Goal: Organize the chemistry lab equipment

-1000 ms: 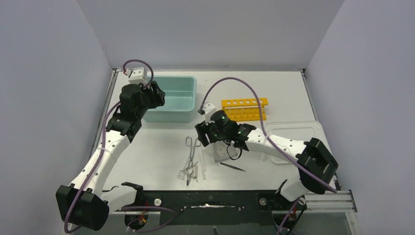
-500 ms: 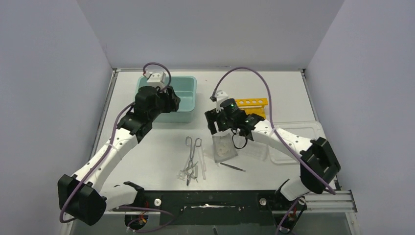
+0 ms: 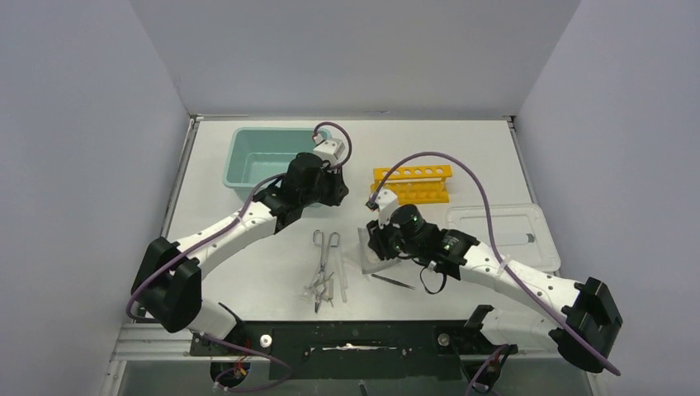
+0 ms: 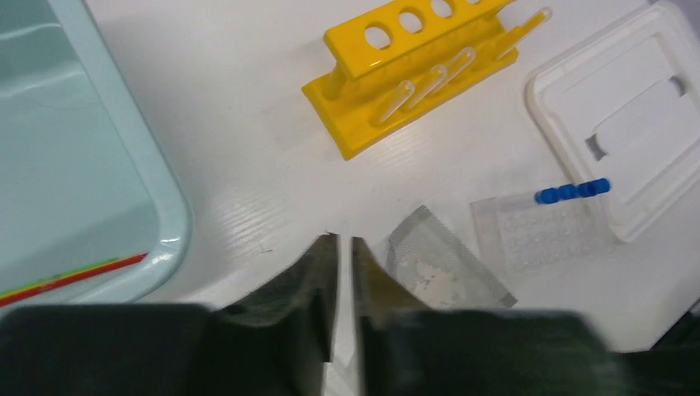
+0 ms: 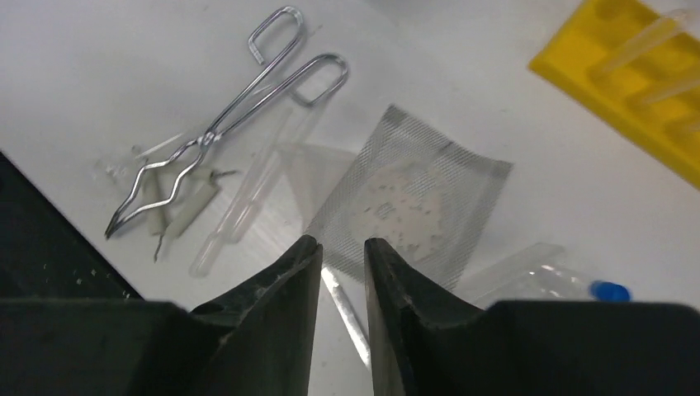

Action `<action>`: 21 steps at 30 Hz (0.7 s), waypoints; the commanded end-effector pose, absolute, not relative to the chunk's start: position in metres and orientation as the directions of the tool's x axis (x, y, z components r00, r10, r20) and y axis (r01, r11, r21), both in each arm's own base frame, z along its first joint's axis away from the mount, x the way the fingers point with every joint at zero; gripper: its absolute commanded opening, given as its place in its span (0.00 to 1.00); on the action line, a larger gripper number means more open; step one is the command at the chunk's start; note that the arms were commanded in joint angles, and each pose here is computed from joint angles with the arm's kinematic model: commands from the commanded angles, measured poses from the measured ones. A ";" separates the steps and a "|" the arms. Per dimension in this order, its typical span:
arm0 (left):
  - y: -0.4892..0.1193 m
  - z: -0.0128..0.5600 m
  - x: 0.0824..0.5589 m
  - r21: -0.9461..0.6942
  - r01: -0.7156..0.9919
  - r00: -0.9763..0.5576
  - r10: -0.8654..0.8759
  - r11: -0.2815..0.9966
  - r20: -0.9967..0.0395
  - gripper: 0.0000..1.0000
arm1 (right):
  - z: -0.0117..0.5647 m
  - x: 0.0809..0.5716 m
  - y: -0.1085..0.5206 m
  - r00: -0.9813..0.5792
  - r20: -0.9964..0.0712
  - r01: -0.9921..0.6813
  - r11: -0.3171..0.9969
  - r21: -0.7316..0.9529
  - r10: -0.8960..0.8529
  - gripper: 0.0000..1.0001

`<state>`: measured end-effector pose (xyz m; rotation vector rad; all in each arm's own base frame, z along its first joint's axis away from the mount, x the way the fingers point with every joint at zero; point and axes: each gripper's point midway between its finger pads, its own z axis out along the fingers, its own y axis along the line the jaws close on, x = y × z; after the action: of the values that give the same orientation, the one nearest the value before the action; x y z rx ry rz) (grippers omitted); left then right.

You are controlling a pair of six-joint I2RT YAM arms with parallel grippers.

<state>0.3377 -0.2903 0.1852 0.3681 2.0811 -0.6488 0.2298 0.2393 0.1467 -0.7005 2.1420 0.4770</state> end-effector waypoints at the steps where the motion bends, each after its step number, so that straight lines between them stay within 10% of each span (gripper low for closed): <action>1: -0.279 0.218 0.353 -0.277 0.438 -0.478 -0.039 0.855 -0.877 0.28 | 0.143 0.197 0.272 -0.499 -0.801 -0.694 0.706 0.139 -0.332 0.39; 2: -0.269 0.223 0.357 -0.260 0.402 -0.470 -0.046 0.878 -0.881 0.47 | 0.141 0.193 0.280 -0.494 -0.799 -0.708 0.691 0.142 -0.342 0.45; 5: -0.231 0.229 0.368 -0.240 0.295 -0.483 -0.072 0.925 -0.873 0.61 | 0.128 0.188 0.296 -0.481 -0.781 -0.737 0.666 0.113 -0.399 0.58; 11: -0.185 0.233 0.376 -0.312 0.205 -0.490 -0.179 0.928 -0.853 0.62 | 0.096 0.199 0.296 -0.518 -0.712 -0.705 0.708 0.041 -0.475 0.69; 21: -0.184 0.221 0.371 -0.314 0.207 -0.508 -0.172 0.927 -0.844 0.62 | 0.080 0.234 0.291 -0.572 -0.681 -0.613 0.790 -0.015 -0.457 0.55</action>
<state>0.3712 -0.1811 0.2137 0.0229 2.0778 -0.4372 0.2089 0.2865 0.0676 -0.8944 2.3057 0.3078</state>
